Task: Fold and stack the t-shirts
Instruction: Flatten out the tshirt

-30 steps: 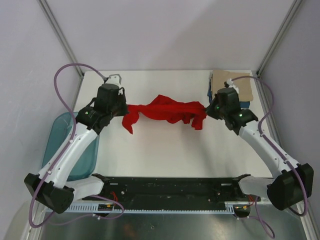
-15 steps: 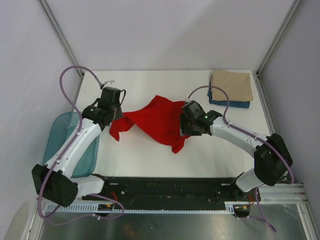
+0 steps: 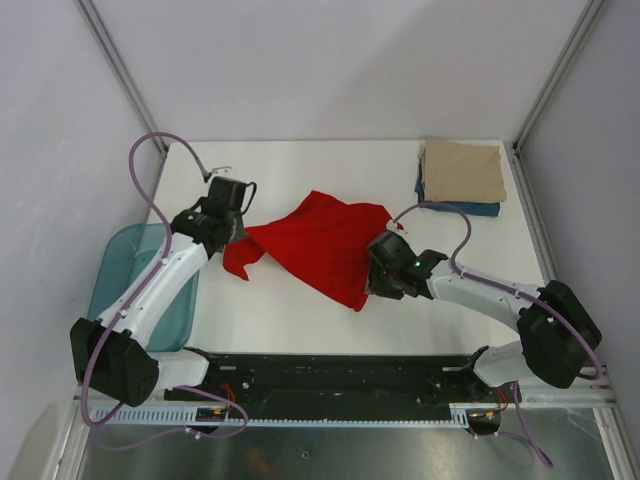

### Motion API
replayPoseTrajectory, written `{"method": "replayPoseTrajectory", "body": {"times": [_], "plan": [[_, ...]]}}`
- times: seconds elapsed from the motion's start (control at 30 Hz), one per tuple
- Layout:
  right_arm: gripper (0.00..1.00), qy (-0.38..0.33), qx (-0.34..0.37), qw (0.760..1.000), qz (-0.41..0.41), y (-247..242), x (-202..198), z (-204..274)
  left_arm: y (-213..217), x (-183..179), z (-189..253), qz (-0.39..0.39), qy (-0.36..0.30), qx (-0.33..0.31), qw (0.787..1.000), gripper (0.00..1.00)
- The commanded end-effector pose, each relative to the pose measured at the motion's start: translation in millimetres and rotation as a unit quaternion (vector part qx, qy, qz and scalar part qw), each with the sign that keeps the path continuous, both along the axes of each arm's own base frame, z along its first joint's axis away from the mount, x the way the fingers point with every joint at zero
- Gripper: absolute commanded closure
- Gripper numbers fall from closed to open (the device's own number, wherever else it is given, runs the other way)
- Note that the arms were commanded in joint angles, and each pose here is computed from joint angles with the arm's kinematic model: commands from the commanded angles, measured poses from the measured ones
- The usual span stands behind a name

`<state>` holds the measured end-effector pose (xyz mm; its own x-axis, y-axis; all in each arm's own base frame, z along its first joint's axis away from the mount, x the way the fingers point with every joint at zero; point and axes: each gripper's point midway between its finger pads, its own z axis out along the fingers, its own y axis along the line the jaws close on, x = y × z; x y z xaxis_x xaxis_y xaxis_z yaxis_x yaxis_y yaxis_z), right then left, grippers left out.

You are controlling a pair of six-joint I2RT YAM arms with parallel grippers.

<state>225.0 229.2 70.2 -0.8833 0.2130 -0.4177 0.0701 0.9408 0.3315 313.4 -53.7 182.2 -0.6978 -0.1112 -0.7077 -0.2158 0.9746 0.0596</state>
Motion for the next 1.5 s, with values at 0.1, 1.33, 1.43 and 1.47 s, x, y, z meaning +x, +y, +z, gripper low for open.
{"method": "replayPoseTrajectory", "body": {"times": [0.1, 1.33, 1.43, 1.47], "plan": [[0.51, -0.004, 0.020, 1.000, -0.023, 29, -1, -12, 4, 6, 11, 0.019, -0.025, -0.004, 1.000, 1.00], [1.00, -0.292, 0.102, 0.943, -0.121, -131, -52, 293, -2, -164, 235, -0.105, -0.373, -0.283, 0.877, 1.00], [1.00, -0.314, 0.093, 0.938, -0.113, -131, -46, 314, 2, -167, 244, -0.097, -0.383, -0.291, 0.871, 1.00], [1.00, -0.321, 0.084, 0.937, -0.111, -130, -42, 319, 3, -165, 244, -0.090, -0.382, -0.290, 0.873, 1.00]]}}
